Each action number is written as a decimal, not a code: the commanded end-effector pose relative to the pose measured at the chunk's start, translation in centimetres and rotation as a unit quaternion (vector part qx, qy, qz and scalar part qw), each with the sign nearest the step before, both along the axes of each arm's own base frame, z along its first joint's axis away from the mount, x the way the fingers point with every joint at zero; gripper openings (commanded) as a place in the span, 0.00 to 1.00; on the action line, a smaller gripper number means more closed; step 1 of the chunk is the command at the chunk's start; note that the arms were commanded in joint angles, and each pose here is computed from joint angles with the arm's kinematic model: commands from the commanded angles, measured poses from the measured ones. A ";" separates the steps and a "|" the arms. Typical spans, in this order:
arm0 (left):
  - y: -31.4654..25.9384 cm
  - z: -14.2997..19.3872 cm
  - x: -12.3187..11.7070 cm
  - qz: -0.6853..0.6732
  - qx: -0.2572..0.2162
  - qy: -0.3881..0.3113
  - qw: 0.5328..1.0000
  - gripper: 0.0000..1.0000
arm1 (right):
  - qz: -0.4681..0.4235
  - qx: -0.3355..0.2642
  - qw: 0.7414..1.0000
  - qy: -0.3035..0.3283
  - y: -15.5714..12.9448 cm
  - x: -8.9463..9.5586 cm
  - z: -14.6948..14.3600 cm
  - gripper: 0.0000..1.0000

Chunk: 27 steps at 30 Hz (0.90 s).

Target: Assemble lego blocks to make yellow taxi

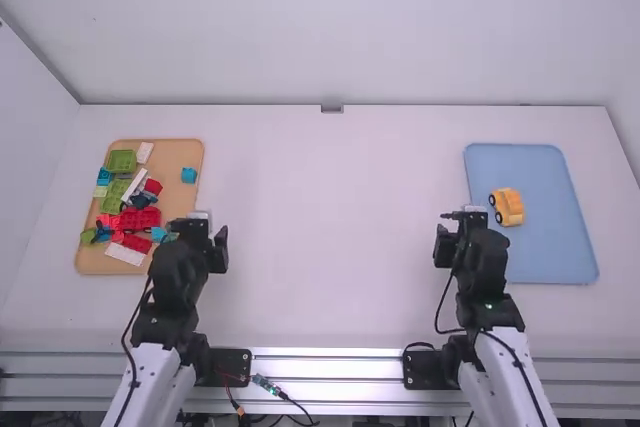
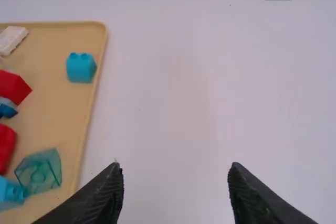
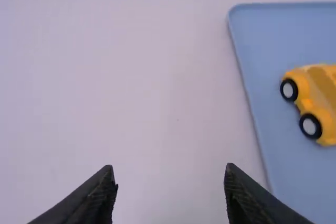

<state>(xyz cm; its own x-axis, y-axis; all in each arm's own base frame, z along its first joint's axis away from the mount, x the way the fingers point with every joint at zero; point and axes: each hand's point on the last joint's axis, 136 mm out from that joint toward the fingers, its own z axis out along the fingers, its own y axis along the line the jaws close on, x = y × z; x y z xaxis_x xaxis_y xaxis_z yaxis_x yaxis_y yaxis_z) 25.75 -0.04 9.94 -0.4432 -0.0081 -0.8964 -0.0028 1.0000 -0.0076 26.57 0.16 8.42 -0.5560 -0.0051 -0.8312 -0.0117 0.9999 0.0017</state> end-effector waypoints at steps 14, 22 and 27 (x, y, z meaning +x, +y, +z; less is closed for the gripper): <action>0.0 1.2 -0.9 -0.001 0.004 -0.096 0.995 0.19 | 0.001 0.004 0.998 -0.069 0.1 -2.2 -1.5 0.19; 0.0 3.7 -1.1 -0.001 0.004 -0.152 0.988 0.08 | 0.001 0.003 0.991 -0.135 0.1 -1.8 1.5 0.06; 0.0 4.8 -1.2 -0.001 0.004 -0.176 0.984 0.03 | 0.001 0.003 0.986 -0.167 0.1 -1.8 3.0 0.00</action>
